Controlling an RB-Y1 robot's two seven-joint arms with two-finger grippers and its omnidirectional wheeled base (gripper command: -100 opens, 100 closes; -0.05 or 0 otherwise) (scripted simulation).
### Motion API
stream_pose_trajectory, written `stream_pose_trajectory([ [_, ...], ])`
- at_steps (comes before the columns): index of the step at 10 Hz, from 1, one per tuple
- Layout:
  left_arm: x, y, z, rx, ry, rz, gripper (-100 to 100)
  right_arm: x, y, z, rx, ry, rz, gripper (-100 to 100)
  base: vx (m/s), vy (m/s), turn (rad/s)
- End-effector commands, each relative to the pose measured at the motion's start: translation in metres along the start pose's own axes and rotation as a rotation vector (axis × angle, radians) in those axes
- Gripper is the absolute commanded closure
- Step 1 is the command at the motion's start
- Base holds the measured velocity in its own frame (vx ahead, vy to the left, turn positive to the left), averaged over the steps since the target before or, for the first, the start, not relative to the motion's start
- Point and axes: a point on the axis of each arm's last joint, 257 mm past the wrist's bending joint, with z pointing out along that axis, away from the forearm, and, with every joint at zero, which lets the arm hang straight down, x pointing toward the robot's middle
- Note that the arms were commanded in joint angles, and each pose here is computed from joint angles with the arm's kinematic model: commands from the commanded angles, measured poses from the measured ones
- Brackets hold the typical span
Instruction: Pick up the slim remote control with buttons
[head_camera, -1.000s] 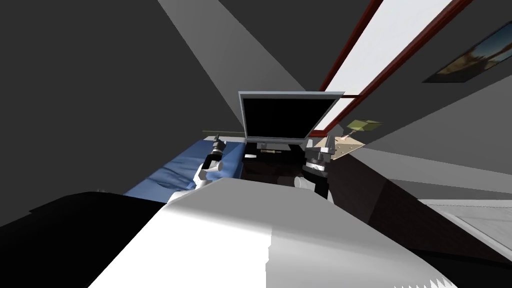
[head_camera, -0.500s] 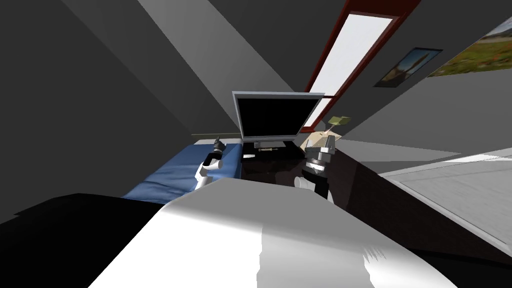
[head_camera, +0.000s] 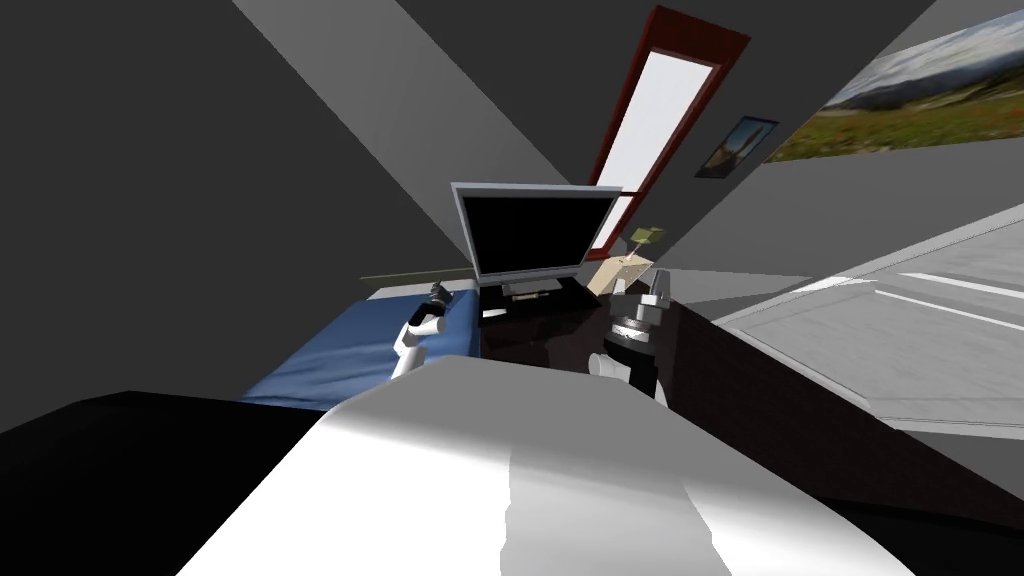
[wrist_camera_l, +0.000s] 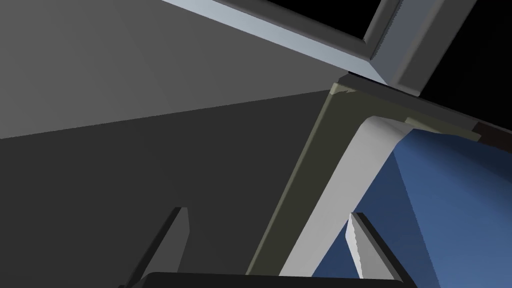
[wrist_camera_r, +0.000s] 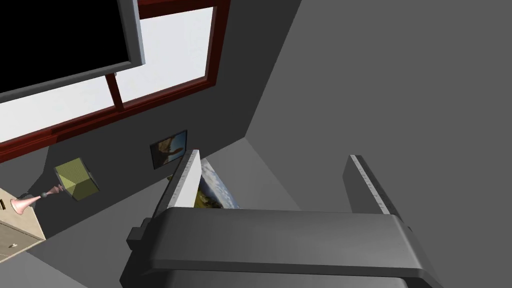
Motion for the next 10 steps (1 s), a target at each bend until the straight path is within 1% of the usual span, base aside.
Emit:
stream_pose_trajectory([
  [1,-0.009,0.014,0.004,-0.043,-0.024,-0.017,-100,0.0,0.0,0.0,0.0,0.0,0.0,0,-0.02,0.065,-0.164],
  [2,-0.016,0.023,0.011,-0.082,-0.045,-0.046,-100,0.0,0.0,0.0,0.0,0.0,0.0,0,-0.024,0.065,-0.308],
  [3,-0.021,0.031,0.01,-0.1,-0.055,-0.047,-100,0.0,0.0,0.0,0.0,0.0,0.0,0,-0.025,0.058,-0.188],
  [4,-0.028,0.042,0.016,-0.143,-0.077,-0.075,-100,0.0,0.0,0.0,0.0,0.0,0.0,0,-0.023,0.056,-0.337],
  [5,-0.035,0.055,0.015,-0.17,-0.094,-0.077,-100,0.0,0.0,0.0,0.0,0.0,0.0,0,-0.02,0.052,-0.168],
  [6,-0.042,0.066,0.019,-0.211,-0.117,-0.106,-100,0.0,0.0,0.0,0.0,0.0,0.0,0,-0.024,0.043,-0.362],
  [7,-0.048,0.078,0.017,-0.238,-0.132,-0.108,-100,0.0,0.0,0.0,0.0,0.0,0.0,0,-0.009,0.024,-0.129],
  [8,-0.055,0.09,0.02,-0.282,-0.156,-0.136,-100,0.0,0.0,0.0,0.0,0.0,0.0,0,-0.007,-0.044,-0.131],
  [9,-0.06,0.1,0.017,-0.307,-0.17,-0.137,-100,0.0,0.0,0.0,0.0,0.0,0.0,0,-0.009,-0.045,-0.143],
  [10,-0.064,0.108,0.02,-0.341,-0.188,-0.163,-100,0.0,0.0,0.0,0.0,0.0,0.0,0,-0.01,-0.05,-0.16],
])
